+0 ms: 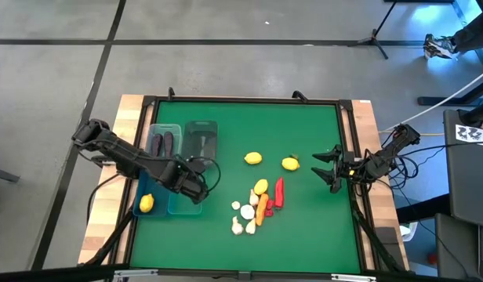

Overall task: Sort produce into baskets
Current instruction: Put the red chili pepper into the black bin

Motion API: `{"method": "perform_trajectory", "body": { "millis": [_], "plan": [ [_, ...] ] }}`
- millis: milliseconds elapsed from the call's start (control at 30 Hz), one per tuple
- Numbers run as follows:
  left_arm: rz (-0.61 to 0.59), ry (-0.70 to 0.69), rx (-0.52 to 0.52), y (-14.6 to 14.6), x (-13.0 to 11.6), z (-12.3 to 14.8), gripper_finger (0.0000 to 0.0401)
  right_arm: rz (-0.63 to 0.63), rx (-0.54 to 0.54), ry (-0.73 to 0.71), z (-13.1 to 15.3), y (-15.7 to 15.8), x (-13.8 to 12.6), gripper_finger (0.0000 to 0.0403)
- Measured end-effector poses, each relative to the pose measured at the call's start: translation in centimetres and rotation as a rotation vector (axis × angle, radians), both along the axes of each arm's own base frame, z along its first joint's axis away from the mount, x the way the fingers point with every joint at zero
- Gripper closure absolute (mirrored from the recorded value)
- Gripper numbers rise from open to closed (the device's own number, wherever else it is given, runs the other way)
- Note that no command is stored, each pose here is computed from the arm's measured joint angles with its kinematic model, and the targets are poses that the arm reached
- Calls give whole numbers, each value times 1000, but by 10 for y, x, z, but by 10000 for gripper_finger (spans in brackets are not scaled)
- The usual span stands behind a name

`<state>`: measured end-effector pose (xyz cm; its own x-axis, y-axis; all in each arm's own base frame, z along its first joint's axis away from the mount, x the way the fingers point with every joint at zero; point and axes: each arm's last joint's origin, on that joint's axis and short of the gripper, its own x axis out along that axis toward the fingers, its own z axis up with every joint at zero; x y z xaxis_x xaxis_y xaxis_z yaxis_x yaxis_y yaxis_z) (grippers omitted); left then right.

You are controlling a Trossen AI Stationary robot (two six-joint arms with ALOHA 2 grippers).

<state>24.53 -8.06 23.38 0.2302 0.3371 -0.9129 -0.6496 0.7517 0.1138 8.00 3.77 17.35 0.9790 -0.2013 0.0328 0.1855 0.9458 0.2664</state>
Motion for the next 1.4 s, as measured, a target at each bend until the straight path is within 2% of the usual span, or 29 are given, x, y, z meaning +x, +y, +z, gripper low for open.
{"method": "perform_trajectory", "body": {
  "millis": [167,333,433,533,600,733,867,1000,1200,1400],
  "plan": [
    [-192,-226,73,5,32,9,158,-3,5,-5,1,0,0,123],
    [-399,-482,221,15,71,23,160,-3,6,-7,1,0,0,123],
    [-418,-654,298,25,97,28,159,-1,7,-7,1,0,0,123],
    [-421,-767,295,36,118,20,159,5,6,-6,1,0,0,123],
    [-375,-809,278,42,130,9,160,5,4,-3,0,0,0,123],
    [-287,-824,229,48,148,-10,162,4,1,0,0,0,0,123],
    [-268,-816,221,42,169,-21,162,2,-2,2,0,0,0,123],
    [-329,-786,280,29,192,-28,162,-15,-3,4,0,0,0,123],
    [-503,-618,383,16,215,-44,162,-20,6,3,0,-1,0,123],
    [-446,-618,355,20,228,-56,162,-21,-5,7,-1,-1,0,123]
  ]
}}
